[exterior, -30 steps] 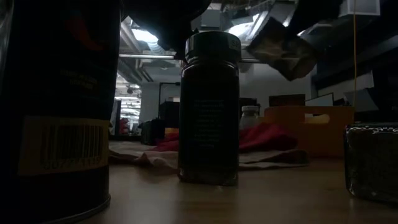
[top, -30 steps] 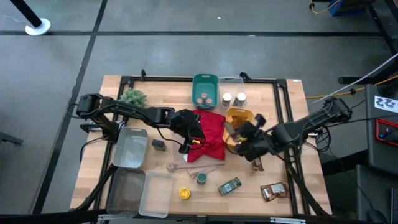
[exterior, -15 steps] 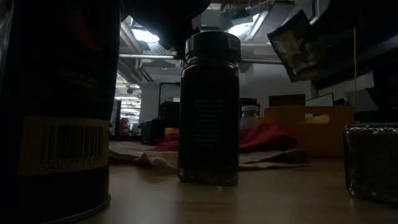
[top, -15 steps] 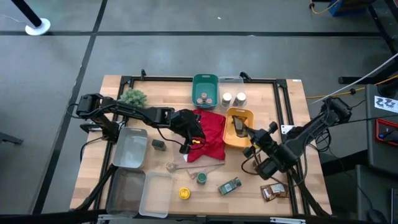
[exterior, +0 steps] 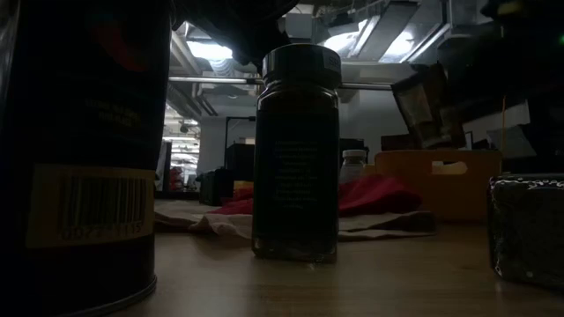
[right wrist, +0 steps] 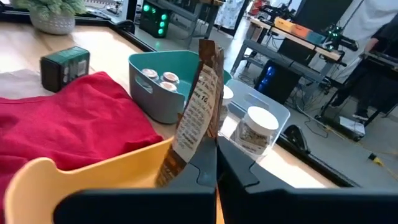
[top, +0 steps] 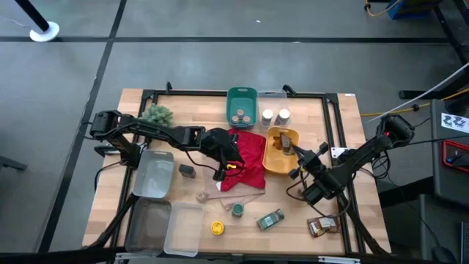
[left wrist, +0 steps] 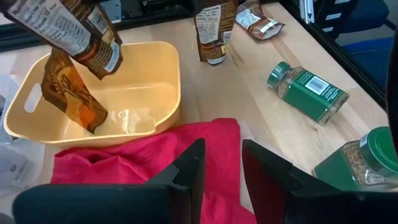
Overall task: Sort spices by type
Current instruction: Put the center brown seasoning sachet into the yellow bin, then put the top brown seasoning sachet into the yellow bin
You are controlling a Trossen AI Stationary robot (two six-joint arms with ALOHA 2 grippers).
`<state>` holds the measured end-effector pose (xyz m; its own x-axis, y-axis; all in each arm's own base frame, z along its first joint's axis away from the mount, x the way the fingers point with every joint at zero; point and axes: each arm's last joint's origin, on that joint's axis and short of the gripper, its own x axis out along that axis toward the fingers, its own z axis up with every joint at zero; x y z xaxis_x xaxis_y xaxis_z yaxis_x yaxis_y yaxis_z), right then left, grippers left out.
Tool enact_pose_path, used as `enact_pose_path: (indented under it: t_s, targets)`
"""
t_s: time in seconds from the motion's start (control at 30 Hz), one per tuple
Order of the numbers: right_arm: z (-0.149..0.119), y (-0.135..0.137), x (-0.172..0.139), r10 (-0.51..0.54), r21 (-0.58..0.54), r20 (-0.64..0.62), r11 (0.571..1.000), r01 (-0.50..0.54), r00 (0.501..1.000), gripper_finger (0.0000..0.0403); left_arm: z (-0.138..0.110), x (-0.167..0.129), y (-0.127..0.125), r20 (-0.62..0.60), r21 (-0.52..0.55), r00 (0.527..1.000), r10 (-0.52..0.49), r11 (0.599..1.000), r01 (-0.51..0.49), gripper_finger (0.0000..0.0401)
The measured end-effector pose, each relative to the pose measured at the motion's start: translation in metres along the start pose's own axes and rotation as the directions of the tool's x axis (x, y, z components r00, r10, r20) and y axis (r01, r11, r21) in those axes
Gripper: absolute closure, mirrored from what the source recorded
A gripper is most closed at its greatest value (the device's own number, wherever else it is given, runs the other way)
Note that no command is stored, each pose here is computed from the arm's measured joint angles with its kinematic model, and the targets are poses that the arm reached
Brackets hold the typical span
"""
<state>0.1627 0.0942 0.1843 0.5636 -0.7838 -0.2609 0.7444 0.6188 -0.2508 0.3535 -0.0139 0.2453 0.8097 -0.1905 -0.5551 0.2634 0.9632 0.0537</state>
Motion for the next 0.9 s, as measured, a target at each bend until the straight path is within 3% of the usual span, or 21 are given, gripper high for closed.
enact_pose_path:
  t_s: [0.3,0.57,0.9]
  targets:
    - [-0.024,-0.007,0.006,-0.004,0.062,-0.004,0.998,0.004,1.000,0.0403,0.000,0.000,0.000,0.001,0.001,1.000,0.000,1.000,0.000,0.0311]
    - [-0.028,-0.007,0.007,-0.002,0.066,-0.013,0.998,0.003,1.000,0.0401,0.000,0.000,0.000,0.001,0.003,1.000,0.000,1.000,0.000,0.0311]
    - [-0.028,-0.007,0.007,0.002,0.073,-0.038,0.997,0.001,0.999,0.0361,0.000,0.000,0.000,0.000,0.003,1.000,0.000,1.000,0.000,0.0311]
